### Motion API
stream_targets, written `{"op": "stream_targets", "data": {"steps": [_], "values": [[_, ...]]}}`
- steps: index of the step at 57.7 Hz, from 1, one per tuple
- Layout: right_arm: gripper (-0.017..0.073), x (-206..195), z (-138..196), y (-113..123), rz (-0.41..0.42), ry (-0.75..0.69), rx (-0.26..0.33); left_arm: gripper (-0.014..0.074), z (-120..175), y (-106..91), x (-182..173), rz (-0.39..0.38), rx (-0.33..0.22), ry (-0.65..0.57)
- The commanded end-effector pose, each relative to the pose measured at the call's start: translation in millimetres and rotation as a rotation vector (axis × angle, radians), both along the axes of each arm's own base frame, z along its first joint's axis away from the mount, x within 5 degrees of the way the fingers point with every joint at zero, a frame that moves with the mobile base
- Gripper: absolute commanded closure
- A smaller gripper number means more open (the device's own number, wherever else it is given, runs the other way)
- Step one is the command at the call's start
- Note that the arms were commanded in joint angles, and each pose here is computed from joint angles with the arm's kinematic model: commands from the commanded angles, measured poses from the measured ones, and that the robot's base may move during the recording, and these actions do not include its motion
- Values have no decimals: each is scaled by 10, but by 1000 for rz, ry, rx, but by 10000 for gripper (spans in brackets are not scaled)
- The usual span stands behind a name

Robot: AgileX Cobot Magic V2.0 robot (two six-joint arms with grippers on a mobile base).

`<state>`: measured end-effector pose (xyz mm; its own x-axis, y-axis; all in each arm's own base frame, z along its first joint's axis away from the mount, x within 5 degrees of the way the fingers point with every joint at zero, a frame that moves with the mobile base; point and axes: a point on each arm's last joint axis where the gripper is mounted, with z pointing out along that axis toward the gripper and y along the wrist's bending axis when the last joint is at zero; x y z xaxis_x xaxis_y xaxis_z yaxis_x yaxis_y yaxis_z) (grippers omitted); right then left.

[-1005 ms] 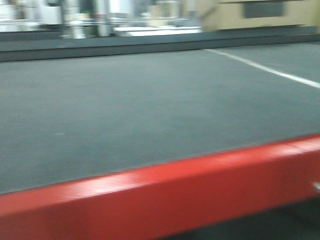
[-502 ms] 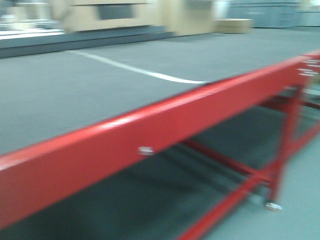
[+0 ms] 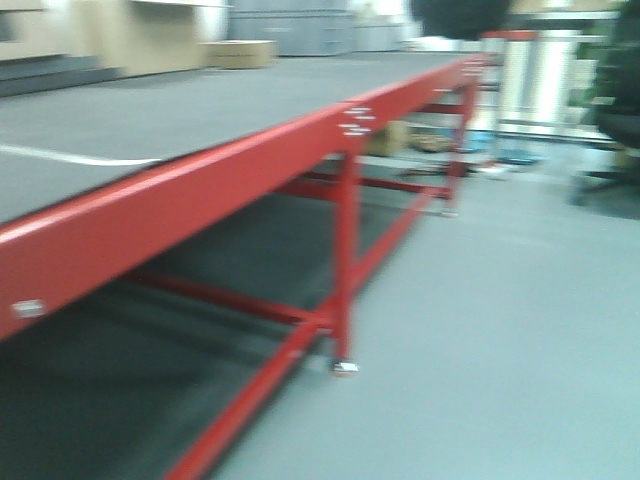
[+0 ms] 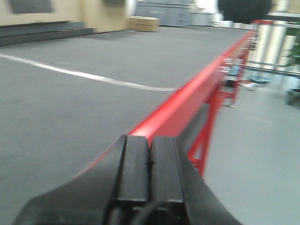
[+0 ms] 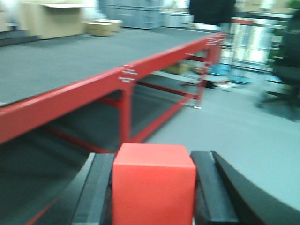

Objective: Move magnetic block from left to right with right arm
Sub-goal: 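Drive the base away from the first table carrying the cube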

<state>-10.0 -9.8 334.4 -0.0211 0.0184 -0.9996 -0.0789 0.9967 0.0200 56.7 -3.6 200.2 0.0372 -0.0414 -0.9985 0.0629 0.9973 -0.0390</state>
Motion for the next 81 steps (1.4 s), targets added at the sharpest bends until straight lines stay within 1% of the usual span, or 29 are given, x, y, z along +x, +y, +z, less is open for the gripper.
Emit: {"op": "stream_targets", "data": {"steps": [1, 81], "values": [[336, -2, 140, 3, -1, -92, -10, 720, 54, 8, -11, 6, -16, -86], [336, -7, 140, 2, -1, -94, -9, 720, 52, 7, -7, 6, -16, -81]]}}
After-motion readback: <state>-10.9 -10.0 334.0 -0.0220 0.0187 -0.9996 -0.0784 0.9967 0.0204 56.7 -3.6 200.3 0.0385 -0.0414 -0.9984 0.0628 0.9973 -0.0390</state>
